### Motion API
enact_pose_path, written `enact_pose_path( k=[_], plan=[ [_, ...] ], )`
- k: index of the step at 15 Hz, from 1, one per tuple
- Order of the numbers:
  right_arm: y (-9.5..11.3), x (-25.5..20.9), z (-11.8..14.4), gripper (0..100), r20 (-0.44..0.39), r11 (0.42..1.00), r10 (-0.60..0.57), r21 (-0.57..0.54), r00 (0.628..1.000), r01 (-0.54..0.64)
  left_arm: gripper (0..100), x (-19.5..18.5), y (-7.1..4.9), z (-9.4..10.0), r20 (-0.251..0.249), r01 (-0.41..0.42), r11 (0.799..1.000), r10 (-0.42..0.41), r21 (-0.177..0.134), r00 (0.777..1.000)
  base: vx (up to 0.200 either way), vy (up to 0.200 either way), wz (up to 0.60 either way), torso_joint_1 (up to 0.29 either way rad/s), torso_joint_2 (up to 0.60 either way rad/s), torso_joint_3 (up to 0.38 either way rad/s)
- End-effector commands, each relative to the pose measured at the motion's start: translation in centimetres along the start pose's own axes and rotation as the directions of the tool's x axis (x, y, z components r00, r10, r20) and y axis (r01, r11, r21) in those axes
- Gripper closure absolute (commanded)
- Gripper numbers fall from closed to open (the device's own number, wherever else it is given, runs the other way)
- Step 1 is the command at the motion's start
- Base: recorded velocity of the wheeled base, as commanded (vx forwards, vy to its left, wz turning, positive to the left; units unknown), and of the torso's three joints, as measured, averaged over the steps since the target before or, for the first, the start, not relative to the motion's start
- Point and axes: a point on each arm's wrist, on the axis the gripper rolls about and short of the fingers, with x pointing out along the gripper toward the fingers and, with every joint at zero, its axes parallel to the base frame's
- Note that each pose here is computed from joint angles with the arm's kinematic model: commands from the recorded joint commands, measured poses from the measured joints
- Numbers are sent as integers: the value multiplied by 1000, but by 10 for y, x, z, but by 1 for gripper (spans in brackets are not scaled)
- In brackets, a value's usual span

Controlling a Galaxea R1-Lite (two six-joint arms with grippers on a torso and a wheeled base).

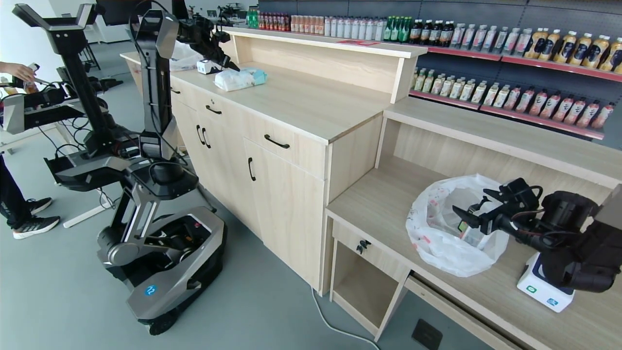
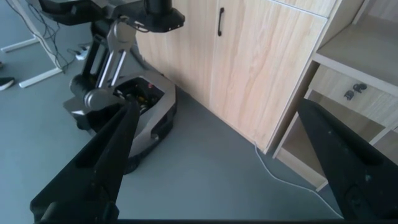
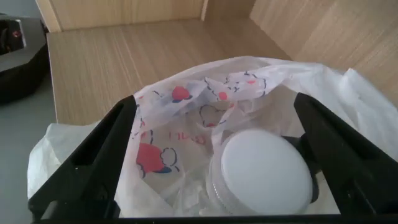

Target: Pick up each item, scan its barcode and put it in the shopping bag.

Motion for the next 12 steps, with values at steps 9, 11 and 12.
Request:
enact_pose_path(
  k=[9, 11, 12],
  plan=[
    [-16, -124, 192, 0, 78, 925, -350, -128, 933, 358, 0, 0, 0, 0, 0, -1, 1000, 1, -1, 1000, 0, 0, -467, 3, 2, 2],
    [-16, -145, 217, 0, -104, 860, -509, -12, 855, 510, 0, 0, 0, 0, 0, -1, 1000, 1, 0, 1000, 0, 0, -600, -2, 2, 5],
    [-17, -153, 228, 0, -156, 818, -563, 35, 812, 574, 0, 0, 0, 0, 0, -1, 1000, 1, 0, 1000, 0, 0, -600, 2, 7, 2]
  ],
)
